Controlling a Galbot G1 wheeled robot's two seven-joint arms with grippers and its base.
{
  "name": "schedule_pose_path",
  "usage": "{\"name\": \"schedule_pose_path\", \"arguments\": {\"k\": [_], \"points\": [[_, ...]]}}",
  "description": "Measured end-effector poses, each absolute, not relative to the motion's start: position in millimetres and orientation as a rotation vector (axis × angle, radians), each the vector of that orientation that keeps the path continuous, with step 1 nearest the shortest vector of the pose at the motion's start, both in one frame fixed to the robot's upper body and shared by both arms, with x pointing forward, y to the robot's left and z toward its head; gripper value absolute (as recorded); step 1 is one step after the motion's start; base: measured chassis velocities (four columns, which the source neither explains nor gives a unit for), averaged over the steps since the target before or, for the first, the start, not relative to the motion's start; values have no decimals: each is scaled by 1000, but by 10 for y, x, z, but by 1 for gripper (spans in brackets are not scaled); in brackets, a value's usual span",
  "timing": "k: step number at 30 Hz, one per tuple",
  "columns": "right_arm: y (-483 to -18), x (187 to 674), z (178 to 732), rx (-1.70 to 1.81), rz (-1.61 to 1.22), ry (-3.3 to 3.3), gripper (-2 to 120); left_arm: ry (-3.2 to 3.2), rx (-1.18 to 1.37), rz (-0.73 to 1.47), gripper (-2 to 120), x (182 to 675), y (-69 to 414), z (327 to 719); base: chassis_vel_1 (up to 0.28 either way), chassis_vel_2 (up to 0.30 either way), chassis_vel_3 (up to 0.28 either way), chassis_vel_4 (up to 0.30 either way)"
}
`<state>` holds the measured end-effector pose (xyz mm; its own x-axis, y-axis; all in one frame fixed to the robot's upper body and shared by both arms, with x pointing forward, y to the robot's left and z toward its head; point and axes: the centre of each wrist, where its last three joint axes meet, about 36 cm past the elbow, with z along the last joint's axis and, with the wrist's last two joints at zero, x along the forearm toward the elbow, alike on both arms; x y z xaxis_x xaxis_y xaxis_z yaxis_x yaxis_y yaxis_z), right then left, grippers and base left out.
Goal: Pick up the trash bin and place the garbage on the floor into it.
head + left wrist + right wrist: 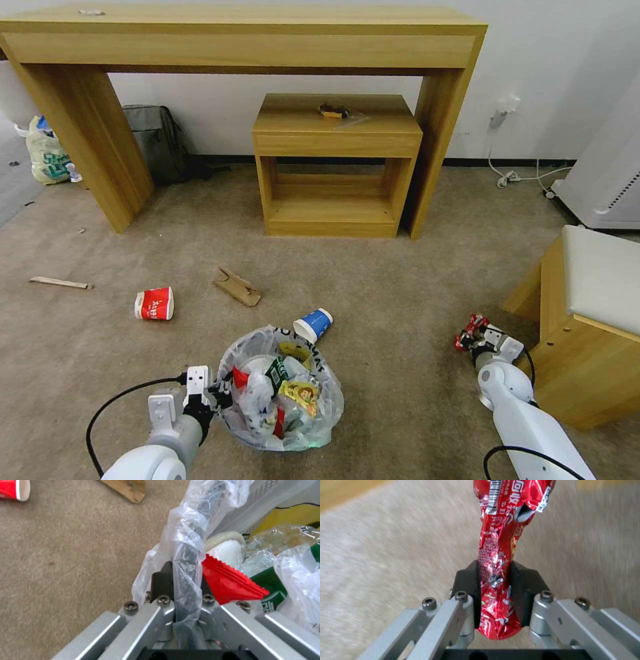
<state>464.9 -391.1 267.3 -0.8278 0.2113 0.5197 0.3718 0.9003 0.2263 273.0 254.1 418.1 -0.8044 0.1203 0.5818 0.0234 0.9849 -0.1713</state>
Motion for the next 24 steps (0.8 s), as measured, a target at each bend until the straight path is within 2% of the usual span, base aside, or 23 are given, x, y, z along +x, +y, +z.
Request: {"name": "schedule_pose_path", "arguments": {"k": [8, 15, 16, 19, 24], "points": [[-3806, 4579, 3392, -161, -326, -2776, 18, -2516, -88, 208, 0, 2820, 2545, 4199, 0, 0, 0, 0], [-3569, 4414, 4389, 322, -158, -2930, 18, -2514, -81, 202, 0, 2893, 2547, 4165, 0, 0, 0, 0], [-3569, 4414, 4389, 322, -158, -2930, 18, -2514, -81, 202, 0, 2893, 2547, 4165, 0, 0, 0, 0], [-3218, 4264, 4781, 619, -93, -2906, 18, -2515, -79, 200, 0, 2934, 2552, 4146, 0, 0, 0, 0], [-2767, 4100, 5052, 883, -53, -2836, 18, -2515, -81, 199, 0, 2988, 2559, 4121, 0, 0, 0, 0]]}}
